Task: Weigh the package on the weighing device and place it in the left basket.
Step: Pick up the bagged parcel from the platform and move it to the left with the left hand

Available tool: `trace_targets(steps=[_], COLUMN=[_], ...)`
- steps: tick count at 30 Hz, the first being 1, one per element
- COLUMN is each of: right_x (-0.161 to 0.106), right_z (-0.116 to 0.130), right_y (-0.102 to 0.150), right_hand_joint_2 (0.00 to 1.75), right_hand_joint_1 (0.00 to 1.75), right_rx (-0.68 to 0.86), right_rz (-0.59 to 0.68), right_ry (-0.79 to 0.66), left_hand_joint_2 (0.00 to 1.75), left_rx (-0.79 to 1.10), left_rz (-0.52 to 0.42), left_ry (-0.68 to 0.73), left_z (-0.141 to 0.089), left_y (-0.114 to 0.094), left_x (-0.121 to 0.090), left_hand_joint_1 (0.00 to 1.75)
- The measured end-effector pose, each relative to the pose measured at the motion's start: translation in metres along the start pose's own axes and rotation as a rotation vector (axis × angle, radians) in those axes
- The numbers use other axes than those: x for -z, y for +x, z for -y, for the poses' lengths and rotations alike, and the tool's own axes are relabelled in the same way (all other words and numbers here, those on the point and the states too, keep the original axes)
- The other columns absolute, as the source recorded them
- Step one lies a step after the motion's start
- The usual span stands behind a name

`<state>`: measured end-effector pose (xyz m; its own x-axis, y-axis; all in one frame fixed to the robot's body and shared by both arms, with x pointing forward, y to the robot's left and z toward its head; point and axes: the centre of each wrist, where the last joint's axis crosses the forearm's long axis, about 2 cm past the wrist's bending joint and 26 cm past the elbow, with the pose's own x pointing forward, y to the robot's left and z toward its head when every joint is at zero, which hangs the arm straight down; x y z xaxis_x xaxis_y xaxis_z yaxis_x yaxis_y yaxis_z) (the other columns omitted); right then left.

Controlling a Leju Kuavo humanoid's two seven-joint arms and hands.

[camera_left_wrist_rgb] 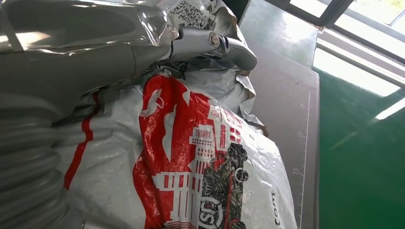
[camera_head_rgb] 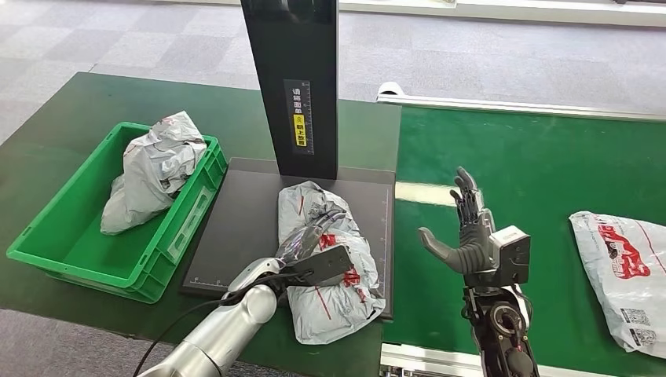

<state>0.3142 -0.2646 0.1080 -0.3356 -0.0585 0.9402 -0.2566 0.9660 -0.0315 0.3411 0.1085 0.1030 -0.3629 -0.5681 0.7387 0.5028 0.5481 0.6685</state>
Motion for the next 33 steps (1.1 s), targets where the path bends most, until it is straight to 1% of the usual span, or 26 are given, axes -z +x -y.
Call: trace_targets(steps=[14, 21, 22, 26, 29, 33], right_x=[-0.001, -0.002, -0.004, -0.009, -0.014, -0.022], right_z=[0.000, 0.000, 0.000, 0.000, -0.001, -0.003], right_y=[-0.001, -0.002, -0.003, -0.005, -0.007, -0.008], right_hand_joint_2=[1.75, 1.75, 1.75, 1.75, 1.75, 1.75], right_hand_joint_1=[0.00, 0.00, 0.00, 0.00, 0.00, 0.00], right_rx=[0.001, -0.005, -0.005, 0.002, 0.011, 0.018], right_rz=[-0.007, -0.023, -0.027, -0.050, -0.071, -0.089], right_ry=[-0.004, -0.001, -0.001, 0.005, 0.013, 0.019], left_hand_joint_2=[1.75, 1.75, 1.75, 1.75, 1.75, 1.75], left_rx=[0.000, 0.056, 0.061, 0.078, 0.104, 0.154], left_rz=[-0.016, -0.067, -0.070, -0.076, -0.055, -0.022], left_ry=[-0.015, -0.054, -0.056, -0.080, -0.099, -0.088], left_z=[0.002, 0.005, 0.006, 0.007, 0.011, 0.017], left_y=[-0.003, 0.000, 0.000, 0.002, 0.003, 0.004], left_x=[0.000, 0.002, 0.003, 0.003, 0.002, -0.001], left_hand_joint_1=[0.00, 0.00, 0.02, 1.75, 1.75, 1.75])
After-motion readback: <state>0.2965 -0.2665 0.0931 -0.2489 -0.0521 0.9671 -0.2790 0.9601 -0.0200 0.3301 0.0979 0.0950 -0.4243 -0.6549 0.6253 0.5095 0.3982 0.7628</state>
